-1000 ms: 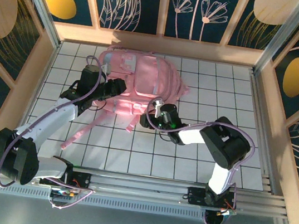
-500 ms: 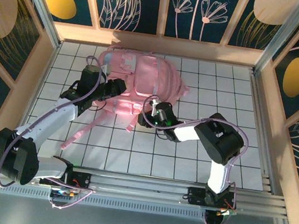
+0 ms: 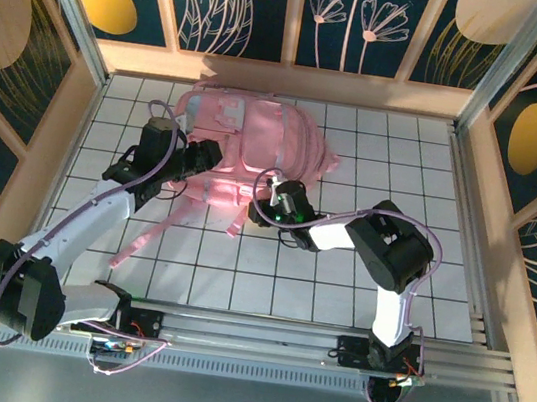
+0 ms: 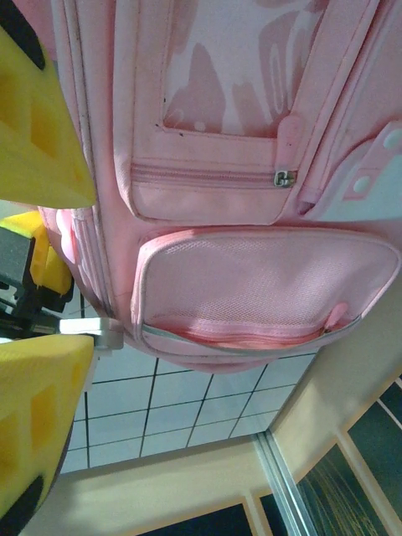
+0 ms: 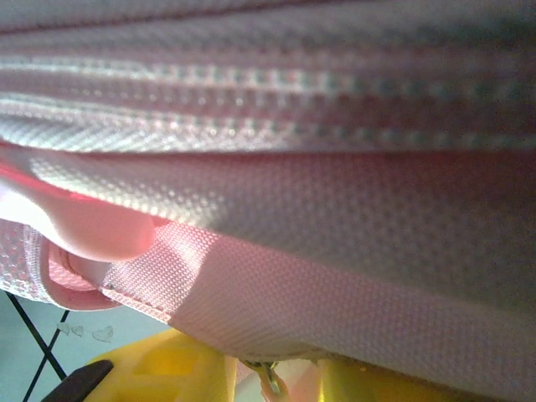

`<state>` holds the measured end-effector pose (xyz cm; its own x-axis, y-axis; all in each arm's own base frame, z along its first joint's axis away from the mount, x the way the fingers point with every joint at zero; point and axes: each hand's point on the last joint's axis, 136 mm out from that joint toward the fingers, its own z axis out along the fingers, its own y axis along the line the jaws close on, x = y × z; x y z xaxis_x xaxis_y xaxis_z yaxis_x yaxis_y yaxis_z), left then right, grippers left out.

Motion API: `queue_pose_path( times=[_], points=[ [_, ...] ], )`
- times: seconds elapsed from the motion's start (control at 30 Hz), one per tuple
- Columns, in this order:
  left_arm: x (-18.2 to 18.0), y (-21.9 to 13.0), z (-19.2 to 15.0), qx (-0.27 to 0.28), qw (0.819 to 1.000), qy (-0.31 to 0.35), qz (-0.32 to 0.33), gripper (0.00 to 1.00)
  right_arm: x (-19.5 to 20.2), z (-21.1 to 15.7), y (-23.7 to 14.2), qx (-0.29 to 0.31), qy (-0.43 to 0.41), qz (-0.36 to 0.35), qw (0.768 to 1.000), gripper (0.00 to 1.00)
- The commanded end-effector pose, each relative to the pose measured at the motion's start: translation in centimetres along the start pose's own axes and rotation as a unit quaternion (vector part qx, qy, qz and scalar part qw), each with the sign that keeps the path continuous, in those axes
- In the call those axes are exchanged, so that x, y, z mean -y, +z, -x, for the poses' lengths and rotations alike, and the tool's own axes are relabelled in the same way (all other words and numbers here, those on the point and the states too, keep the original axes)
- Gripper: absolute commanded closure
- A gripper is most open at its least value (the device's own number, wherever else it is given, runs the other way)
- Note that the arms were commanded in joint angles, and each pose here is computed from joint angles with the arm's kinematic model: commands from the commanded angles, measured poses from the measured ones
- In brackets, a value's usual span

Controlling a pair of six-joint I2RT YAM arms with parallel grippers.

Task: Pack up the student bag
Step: Zip the student bag at the top-center of the table.

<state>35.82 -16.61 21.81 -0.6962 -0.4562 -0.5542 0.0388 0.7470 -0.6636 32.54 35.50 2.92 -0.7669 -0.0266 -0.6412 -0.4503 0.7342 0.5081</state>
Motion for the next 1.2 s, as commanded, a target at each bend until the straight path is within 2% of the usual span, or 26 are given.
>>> queue_pose_path(
  times=[0.0,0.47,0.8,0.97,1.17],
  points=[
    [0.3,-0.4,0.4,0.008,1.0,-0.005,-0.001,0.55,1.7,-3.9,0.4,-0.051,0.001,-0.036,0.998,0.72],
    [-0.1,-0.7,0.0,0.012,1.0,-0.012,0.002,0.55,2.9,-7.1,0.3,-0.064,-0.017,-0.103,0.992,0.72],
    [-0.2,-1.1,0.1,0.018,1.0,-0.016,0.005,0.55,3.1,-7.3,-1.4,-0.052,-0.021,-0.122,0.991,0.67],
    [-0.4,-0.8,-0.1,0.015,1.0,-0.019,0.006,0.55,3.3,-7.5,-0.9,-0.057,-0.027,-0.124,0.99,0.74],
    [-1.0,-0.6,-0.3,0.013,0.999,-0.024,0.017,0.55,3.4,-6.9,-0.3,-0.06,-0.035,-0.136,0.988,0.92]
  ],
)
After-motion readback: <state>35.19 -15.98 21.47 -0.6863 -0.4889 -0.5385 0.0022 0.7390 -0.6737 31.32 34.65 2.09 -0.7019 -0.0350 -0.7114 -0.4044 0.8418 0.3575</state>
